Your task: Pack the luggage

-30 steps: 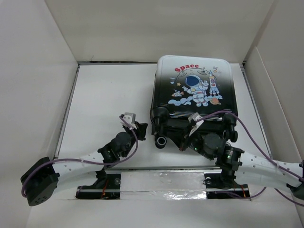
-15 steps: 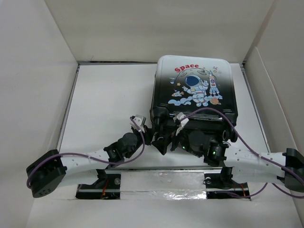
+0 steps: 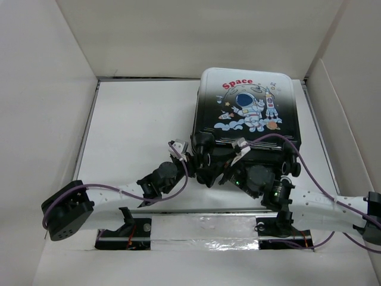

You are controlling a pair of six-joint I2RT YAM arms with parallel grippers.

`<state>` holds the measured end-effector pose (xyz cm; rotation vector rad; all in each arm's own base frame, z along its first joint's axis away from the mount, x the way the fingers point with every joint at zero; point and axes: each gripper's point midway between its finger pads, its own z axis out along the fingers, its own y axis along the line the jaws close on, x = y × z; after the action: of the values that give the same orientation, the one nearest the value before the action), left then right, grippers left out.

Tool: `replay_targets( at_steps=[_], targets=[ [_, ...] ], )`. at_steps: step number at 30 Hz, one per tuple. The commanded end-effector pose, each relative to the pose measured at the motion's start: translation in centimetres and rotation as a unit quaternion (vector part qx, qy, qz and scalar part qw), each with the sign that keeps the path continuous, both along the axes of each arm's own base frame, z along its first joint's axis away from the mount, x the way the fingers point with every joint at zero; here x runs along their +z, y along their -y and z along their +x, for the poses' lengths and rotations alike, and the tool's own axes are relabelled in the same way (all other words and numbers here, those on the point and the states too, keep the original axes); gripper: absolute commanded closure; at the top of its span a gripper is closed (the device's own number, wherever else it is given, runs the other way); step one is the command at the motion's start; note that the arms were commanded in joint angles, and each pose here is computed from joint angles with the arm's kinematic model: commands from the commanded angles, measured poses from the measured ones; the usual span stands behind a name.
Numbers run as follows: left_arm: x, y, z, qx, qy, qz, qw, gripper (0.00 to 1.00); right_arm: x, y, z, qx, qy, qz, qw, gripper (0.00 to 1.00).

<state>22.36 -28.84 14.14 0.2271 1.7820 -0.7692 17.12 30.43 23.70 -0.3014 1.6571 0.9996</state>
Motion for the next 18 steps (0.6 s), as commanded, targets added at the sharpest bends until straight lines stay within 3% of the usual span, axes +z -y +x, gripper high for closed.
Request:
replay_targets(
  at_steps=[1,6,13,18],
  targets=[
    [4.8,3.5,-0.9,-0.063,0.022,-0.091,0.994,1.0,1.5,0.4,0.4,-0.026,-0.006,0.048,0.999,0.0],
    [6.6,3.5,-2.0,-0.081,0.016,-0.155,0.984,1.0,0.2,2.5,1.2,-0.077,-0.035,0.052,0.995,0.0],
    [7.2,4.0,-3.3,-0.116,0.005,-0.189,0.975,1.0,-1.2,3.5,1.4,-0.103,-0.066,0.071,0.99,0.0],
    [7.7,5.0,-4.1,-0.145,-0.001,-0.216,0.966,1.0,0.7,1.9,1.5,-0.077,-0.033,0.086,0.993,0.0]
  ],
)
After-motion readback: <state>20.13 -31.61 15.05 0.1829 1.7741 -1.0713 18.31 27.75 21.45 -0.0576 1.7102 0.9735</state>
